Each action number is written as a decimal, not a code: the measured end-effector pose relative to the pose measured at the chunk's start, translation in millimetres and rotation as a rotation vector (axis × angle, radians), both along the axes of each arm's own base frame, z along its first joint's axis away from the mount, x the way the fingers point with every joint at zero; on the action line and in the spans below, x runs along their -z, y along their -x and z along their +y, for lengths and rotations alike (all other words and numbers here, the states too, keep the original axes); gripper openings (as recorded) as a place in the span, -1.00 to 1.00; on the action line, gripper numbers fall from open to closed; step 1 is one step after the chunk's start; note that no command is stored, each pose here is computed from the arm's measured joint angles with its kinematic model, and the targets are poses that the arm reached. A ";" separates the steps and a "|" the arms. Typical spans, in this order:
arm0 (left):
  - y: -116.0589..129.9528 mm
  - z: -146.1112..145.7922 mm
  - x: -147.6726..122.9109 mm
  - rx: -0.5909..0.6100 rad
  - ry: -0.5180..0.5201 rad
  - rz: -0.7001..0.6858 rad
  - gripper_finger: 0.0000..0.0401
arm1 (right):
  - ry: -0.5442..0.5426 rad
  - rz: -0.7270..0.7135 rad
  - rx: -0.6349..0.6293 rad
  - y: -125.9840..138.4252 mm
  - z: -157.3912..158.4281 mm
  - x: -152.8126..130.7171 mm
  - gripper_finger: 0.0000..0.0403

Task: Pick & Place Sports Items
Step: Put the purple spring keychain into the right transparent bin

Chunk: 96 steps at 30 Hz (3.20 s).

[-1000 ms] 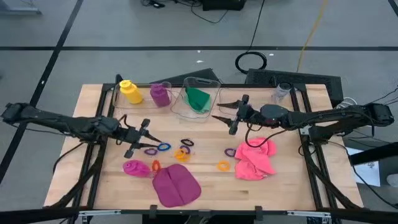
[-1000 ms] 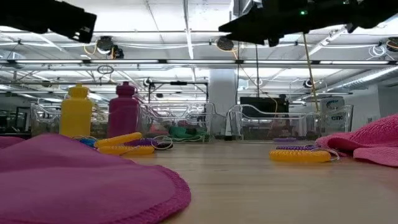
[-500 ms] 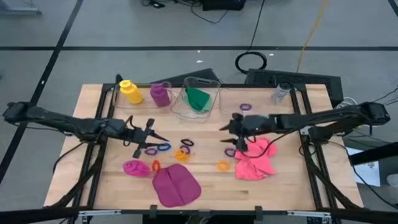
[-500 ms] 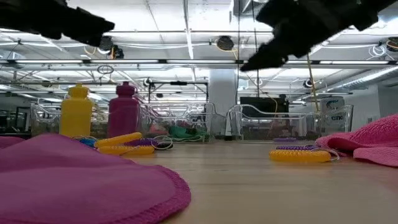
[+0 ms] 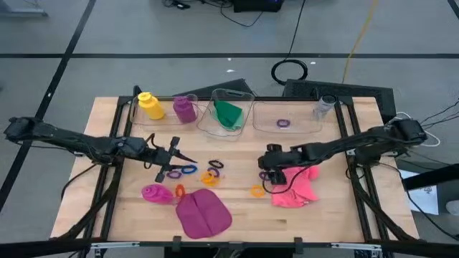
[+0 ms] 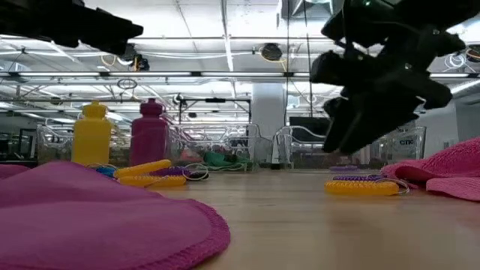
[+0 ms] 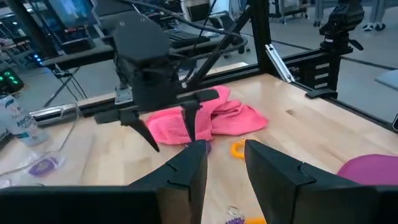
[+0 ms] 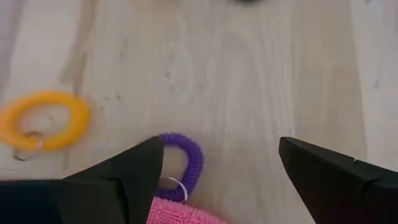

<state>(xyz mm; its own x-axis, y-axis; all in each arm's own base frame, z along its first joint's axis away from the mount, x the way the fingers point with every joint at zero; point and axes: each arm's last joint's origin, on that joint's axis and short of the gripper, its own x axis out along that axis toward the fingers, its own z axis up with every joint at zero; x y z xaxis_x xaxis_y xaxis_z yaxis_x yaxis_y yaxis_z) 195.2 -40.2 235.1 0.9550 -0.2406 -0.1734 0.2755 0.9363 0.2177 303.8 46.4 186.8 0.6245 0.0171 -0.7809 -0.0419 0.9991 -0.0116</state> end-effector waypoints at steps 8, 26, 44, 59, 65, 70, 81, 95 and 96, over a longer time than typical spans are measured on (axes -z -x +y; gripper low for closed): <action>0.0 0.0 -0.1 0.000 0.000 -0.001 -0.54 | -0.006 0.038 0.052 2.1 -1.0 3.9 0.22; 0.1 0.0 0.1 -0.001 0.004 0.001 -0.54 | 0.030 0.097 0.062 -3.3 -0.8 36.2 0.19; 0.1 0.0 0.1 -0.001 0.004 0.001 -0.54 | 0.041 0.093 0.044 -3.9 -0.7 36.6 -0.91; 0.1 0.1 0.1 -0.001 0.000 0.000 -0.54 | 0.224 -0.242 0.048 2.2 -6.2 -29.4 -0.97; 0.1 0.0 0.2 -0.001 0.002 0.001 -0.54 | 0.449 -0.436 0.256 21.0 -17.7 -78.7 -0.99; 0.1 0.0 0.1 -0.001 0.003 0.001 -0.54 | 0.580 -0.527 0.552 41.6 -42.8 -111.2 -0.99; 0.1 0.0 0.2 -0.001 0.002 0.001 -0.54 | 0.489 -0.483 0.971 65.8 -131.3 -110.2 -1.00; 0.2 0.0 0.4 -0.001 0.002 0.003 -0.54 | 0.145 -0.190 0.983 67.4 -201.0 -45.9 -1.00; 0.2 0.1 0.4 -0.001 0.001 0.003 -0.54 | 0.126 -0.176 0.974 66.7 -203.6 -41.9 -1.00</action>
